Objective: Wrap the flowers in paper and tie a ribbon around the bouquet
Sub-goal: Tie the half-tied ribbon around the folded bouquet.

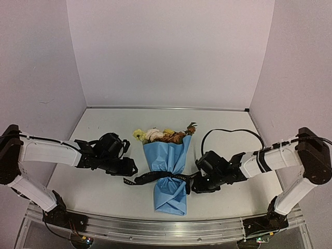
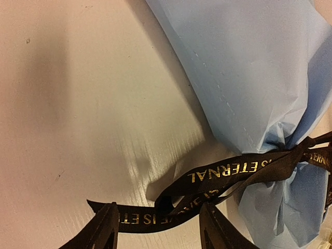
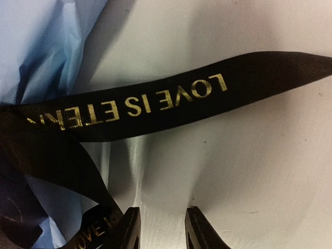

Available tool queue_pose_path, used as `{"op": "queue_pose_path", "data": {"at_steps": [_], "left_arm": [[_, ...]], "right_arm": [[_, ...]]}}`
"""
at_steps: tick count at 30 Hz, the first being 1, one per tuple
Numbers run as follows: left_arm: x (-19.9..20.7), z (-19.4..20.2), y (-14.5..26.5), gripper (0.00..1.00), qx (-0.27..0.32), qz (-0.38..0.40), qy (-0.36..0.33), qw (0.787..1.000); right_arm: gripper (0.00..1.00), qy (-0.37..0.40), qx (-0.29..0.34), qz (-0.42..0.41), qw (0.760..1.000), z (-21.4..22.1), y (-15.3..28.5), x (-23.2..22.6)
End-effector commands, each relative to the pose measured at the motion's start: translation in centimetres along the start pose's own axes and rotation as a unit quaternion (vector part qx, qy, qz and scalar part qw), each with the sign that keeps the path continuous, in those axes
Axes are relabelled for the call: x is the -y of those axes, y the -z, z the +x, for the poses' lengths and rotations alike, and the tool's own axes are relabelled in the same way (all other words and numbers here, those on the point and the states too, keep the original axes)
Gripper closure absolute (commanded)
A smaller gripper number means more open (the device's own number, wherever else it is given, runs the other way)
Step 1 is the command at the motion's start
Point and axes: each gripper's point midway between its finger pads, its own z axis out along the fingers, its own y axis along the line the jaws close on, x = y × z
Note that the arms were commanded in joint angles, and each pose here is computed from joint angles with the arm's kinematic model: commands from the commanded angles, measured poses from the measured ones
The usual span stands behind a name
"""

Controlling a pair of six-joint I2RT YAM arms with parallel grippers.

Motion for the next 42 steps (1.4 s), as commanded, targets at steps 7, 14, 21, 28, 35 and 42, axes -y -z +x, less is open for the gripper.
{"op": "queue_pose_path", "data": {"at_steps": [7,14,21,28,35,42], "left_arm": [[0.4,0.3,-0.6,0.45,-0.006,0.020,0.001,1.000],[0.4,0.6,-0.7,0.46,-0.011,0.021,-0.001,1.000],[0.5,1.3,-1.7,0.46,-0.031,0.023,-0.011,0.999],[0.4,1.8,-2.6,0.46,-0.046,0.021,-0.016,0.999],[0.7,1.8,-3.1,0.46,-0.057,0.024,-0.024,0.998],[1.3,1.2,-3.7,0.46,-0.055,0.022,-0.042,0.997]], "right_arm": [[0.69,0.017,0.047,-0.025,0.998,-1.2,1.8,-1.8],[0.69,0.021,0.035,-0.026,0.999,-1.0,0.5,-2.6],[0.69,0.012,0.041,-0.037,0.998,-1.5,-0.4,-3.3],[0.71,0.008,0.046,-0.042,0.998,-1.4,-1.0,-3.8],[0.93,0.004,0.059,-0.050,0.997,-1.8,-1.2,-4.0],[1.00,0.018,0.064,-0.047,0.997,-2.1,-0.3,-4.1]]}}
